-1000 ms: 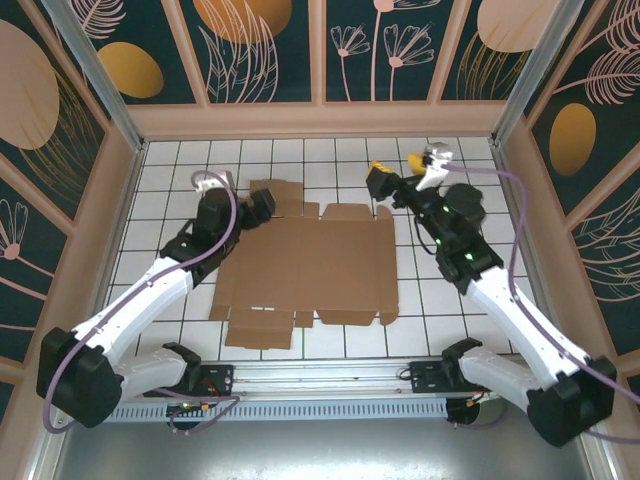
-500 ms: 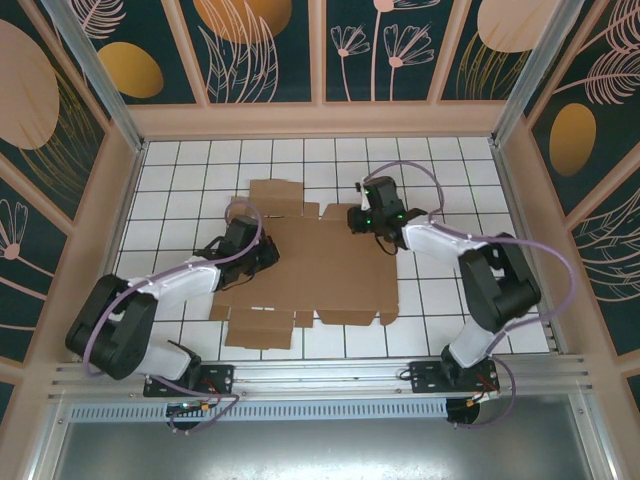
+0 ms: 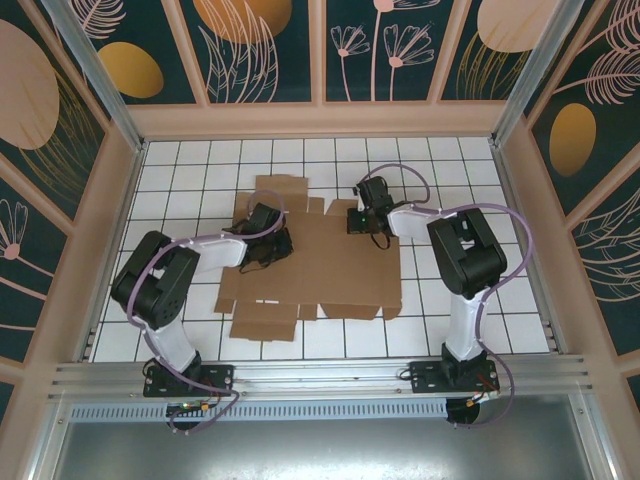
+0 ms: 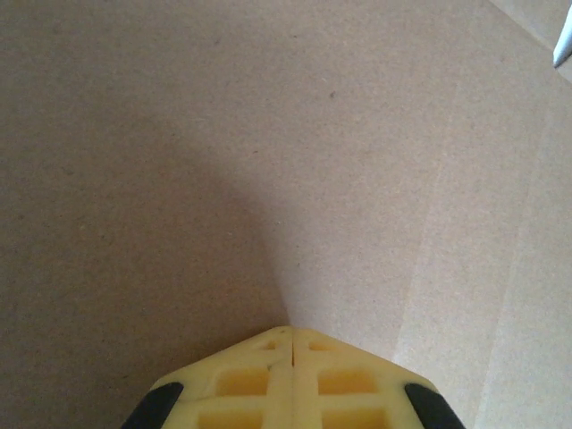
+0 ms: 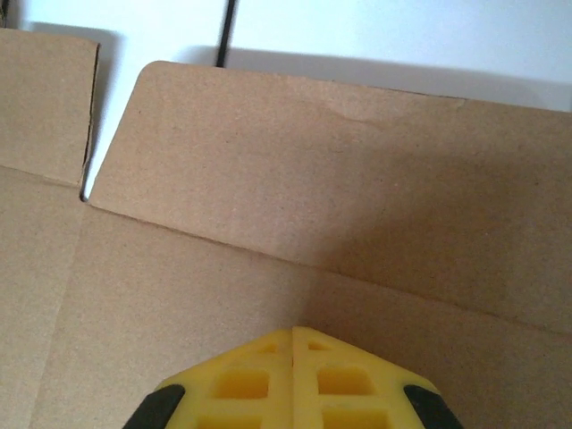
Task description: Fold the paper box
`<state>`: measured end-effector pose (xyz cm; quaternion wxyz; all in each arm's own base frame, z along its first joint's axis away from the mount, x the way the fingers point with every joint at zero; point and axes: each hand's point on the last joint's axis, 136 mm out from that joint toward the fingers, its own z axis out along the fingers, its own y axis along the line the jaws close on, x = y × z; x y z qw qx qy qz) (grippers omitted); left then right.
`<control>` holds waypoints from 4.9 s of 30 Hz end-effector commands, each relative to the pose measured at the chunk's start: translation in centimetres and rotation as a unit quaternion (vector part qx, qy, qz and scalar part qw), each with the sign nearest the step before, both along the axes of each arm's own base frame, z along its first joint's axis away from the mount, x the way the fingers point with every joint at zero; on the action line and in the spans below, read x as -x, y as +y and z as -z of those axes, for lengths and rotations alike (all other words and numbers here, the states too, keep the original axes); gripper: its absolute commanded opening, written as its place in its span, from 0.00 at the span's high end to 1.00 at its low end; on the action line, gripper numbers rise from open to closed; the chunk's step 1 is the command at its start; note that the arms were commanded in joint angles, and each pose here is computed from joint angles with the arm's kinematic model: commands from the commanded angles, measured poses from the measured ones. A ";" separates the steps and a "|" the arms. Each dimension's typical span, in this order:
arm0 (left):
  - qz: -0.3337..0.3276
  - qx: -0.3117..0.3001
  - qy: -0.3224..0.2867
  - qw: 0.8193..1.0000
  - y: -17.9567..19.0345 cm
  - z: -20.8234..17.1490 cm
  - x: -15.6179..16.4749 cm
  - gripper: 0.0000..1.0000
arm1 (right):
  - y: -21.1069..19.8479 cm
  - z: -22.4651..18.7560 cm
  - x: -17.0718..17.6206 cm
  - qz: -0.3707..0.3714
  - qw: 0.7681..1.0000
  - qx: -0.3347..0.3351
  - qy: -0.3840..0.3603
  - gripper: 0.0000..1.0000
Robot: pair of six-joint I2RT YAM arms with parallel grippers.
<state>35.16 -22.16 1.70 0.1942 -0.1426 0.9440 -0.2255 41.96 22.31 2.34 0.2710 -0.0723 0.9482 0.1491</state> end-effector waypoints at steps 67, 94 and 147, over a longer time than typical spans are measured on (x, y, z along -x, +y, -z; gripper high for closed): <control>-0.023 0.007 0.015 1.000 1.9 1.8 -5.1 1.00 | -2.6 0.7 8.5 0.054 0.997 -0.007 0.059 0.68; 0.043 0.081 0.002 0.996 0.5 0.1 -7.7 0.99 | -7.8 -5.4 -0.1 0.011 0.982 -0.188 0.012 0.06; 0.032 0.160 0.040 0.986 -0.9 3.2 -6.1 1.00 | 0.6 -14.4 1.1 -0.050 0.995 -0.081 0.014 1.00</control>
